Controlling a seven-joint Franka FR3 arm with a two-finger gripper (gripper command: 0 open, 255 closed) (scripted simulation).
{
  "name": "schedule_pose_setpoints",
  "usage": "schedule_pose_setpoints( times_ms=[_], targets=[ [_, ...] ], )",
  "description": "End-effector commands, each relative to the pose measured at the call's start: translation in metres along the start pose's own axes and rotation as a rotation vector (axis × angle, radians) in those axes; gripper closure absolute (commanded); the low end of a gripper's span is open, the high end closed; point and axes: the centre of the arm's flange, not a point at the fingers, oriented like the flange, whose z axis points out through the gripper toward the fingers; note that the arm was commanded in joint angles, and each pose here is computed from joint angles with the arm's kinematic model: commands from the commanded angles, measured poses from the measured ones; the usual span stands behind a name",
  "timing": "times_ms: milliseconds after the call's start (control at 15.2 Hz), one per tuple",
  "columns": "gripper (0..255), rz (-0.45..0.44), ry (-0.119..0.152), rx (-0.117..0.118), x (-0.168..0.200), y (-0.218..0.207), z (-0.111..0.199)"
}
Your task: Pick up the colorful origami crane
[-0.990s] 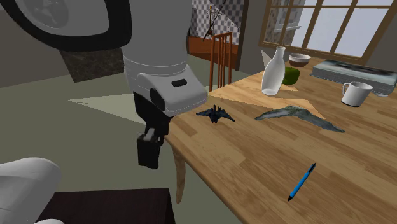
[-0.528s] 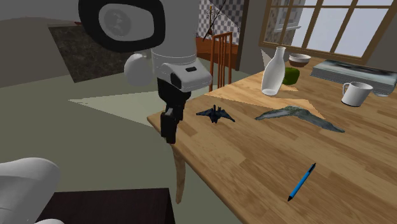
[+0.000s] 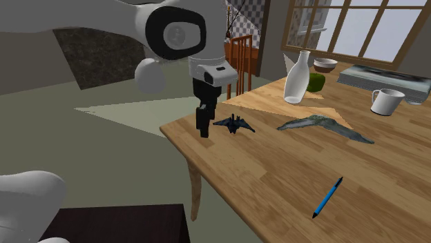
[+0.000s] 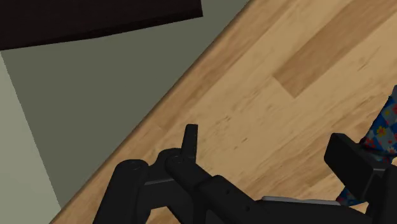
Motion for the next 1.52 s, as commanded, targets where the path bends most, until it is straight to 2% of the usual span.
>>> schedule_pose_setpoints(
  times_ms=[0, 726, 1254, 1386, 1452],
  targets=[
    [0, 0.019, 0.019, -0.005, 0.001, -0.029, 0.007],
    [0, 0.109, 0.12, -0.043, 0.031, -0.169, 0.041],
    [0, 0.11, 0.12, -0.043, 0.031, -0.17, 0.081],
    [0, 0.11, 0.12, -0.043, 0.031, -0.17, 0.081],
    [255, 0.11, 0.12, -0.043, 0.031, -0.17, 0.082]
  ],
)
